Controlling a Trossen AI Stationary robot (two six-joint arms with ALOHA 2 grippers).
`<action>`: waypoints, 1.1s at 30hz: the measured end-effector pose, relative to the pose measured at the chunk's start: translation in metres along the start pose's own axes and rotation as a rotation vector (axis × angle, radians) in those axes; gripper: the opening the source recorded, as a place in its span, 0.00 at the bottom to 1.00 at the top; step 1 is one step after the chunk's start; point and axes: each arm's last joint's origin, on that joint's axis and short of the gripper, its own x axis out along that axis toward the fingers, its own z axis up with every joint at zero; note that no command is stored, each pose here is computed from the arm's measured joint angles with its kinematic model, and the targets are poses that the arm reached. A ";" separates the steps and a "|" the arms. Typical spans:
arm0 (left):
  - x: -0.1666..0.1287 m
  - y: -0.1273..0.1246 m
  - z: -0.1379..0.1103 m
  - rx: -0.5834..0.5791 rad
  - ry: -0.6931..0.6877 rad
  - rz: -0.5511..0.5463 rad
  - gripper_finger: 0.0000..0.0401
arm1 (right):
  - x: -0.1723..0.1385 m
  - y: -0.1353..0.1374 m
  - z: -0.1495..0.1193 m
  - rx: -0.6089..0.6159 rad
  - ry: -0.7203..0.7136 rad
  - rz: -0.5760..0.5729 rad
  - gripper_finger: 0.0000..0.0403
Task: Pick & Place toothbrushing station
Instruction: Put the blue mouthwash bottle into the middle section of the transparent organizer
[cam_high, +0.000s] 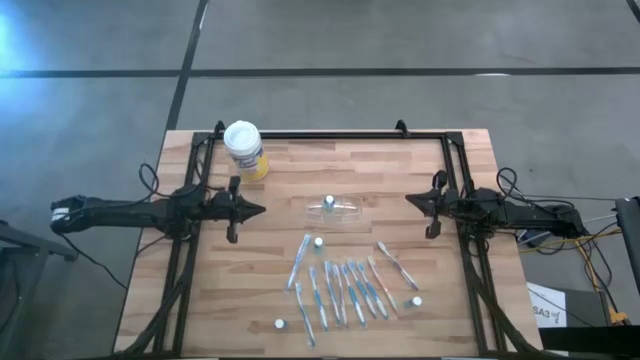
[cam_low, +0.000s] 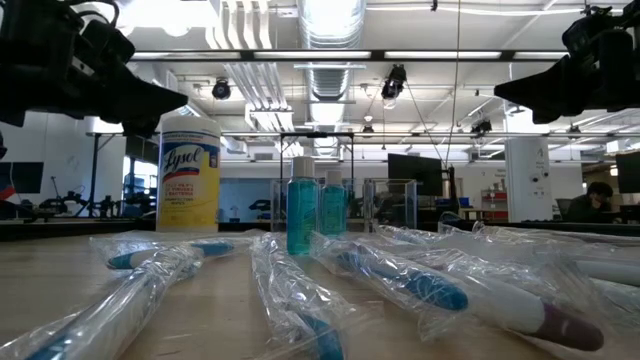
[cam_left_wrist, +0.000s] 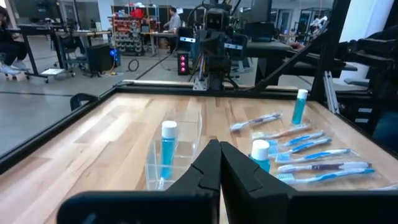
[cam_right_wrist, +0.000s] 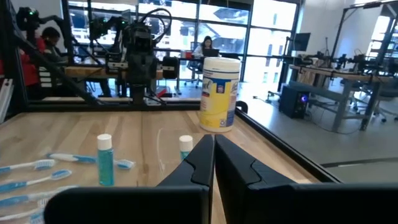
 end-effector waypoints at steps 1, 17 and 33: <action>0.000 0.000 0.000 -0.003 -0.002 0.000 0.01 | 0.000 0.000 0.000 0.000 0.000 0.000 0.02; -0.001 0.000 0.002 -0.068 -0.013 -0.006 0.02 | 0.000 0.000 0.000 0.003 0.000 -0.002 0.02; 0.068 -0.001 0.103 -0.120 0.436 0.144 0.01 | 0.000 0.000 0.000 0.002 0.002 -0.001 0.02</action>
